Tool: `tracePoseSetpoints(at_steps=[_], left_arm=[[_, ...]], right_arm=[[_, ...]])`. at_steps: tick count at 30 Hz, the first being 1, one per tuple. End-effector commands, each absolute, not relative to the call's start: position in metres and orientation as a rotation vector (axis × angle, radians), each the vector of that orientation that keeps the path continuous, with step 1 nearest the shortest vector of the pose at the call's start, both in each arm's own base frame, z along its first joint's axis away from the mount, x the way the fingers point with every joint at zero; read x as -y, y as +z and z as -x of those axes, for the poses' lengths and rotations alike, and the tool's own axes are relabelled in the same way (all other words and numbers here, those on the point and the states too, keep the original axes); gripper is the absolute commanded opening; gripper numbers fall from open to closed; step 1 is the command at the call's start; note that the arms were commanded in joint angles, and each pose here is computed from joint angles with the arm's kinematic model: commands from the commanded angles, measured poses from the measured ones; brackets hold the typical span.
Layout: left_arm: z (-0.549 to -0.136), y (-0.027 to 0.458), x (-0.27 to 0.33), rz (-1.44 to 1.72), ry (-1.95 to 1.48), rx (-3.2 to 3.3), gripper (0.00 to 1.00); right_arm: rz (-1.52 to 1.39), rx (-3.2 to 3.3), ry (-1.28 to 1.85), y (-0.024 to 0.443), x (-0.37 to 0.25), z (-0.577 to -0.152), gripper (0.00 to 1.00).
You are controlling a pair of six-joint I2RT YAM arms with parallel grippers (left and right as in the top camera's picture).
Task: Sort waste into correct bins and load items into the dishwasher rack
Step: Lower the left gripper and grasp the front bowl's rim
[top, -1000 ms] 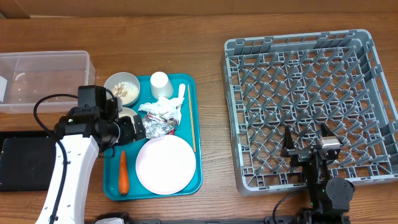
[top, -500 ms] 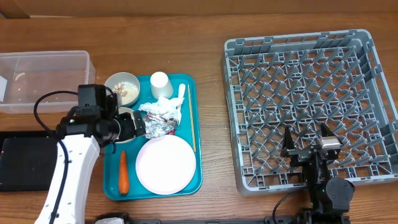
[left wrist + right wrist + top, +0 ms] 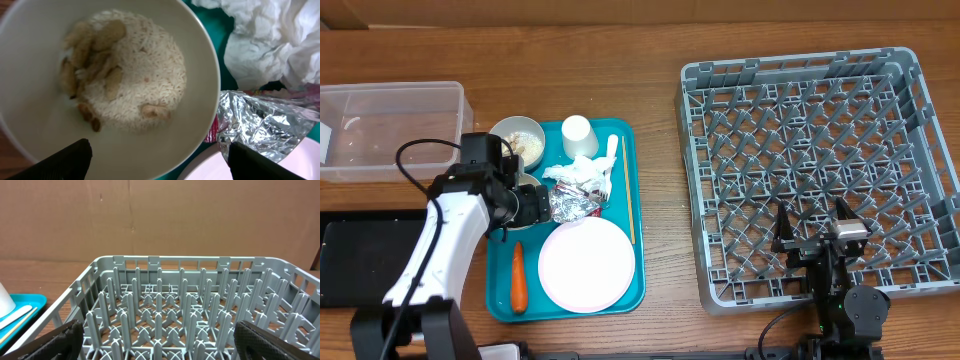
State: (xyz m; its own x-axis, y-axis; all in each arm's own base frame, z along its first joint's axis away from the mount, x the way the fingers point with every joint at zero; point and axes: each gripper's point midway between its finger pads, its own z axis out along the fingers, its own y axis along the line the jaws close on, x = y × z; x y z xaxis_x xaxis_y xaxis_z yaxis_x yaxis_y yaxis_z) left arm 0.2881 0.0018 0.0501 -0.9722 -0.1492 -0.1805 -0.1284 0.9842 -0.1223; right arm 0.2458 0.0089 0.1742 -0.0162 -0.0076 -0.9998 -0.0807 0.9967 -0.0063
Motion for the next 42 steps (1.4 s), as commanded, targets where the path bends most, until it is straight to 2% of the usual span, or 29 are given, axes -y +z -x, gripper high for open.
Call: tracePoseSetpoints(at_steps=[1,11,17,24,26,27,28,38,42], left_arm=[[-0.284,0.036,0.016,0.009,-0.285,-2.978,0.9],[-0.291,0.024,0.006,-0.025,-0.207,-2.984,0.94],[-0.294,0.023,-0.004,0.011,-0.121,-2.982,0.84],[-0.296,0.024,-0.004,0.014,-0.119,-2.971,0.8],[-0.298,0.024,-0.004,0.013,-0.119,-2.964,0.72],[-0.299,0.024,-0.004,0.013,-0.118,-2.959,0.61],[-0.3,0.024,-0.004,0.013,-0.118,-2.956,0.59],[-0.302,0.025,-0.002,0.009,-0.138,-2.948,0.61],[-0.302,0.024,-0.001,0.007,-0.144,-2.949,0.58]], right_arm=[[0.069,-1.582,0.058,0.172,-0.008,-0.246,1.0],[0.069,-1.582,0.058,0.172,-0.008,-0.246,1.0],[0.069,-1.582,0.058,0.172,-0.008,-0.246,1.0],[0.069,-1.582,0.058,0.172,-0.008,-0.246,1.0],[0.069,-1.582,0.058,0.172,-0.008,-0.246,1.0],[0.069,-1.582,0.058,0.172,-0.008,-0.246,1.0],[0.069,-1.582,0.058,0.172,-0.008,-0.246,1.0],[0.069,-1.582,0.058,0.172,-0.008,-0.246,1.0],[0.069,-1.582,0.058,0.172,-0.008,-0.246,1.0]])
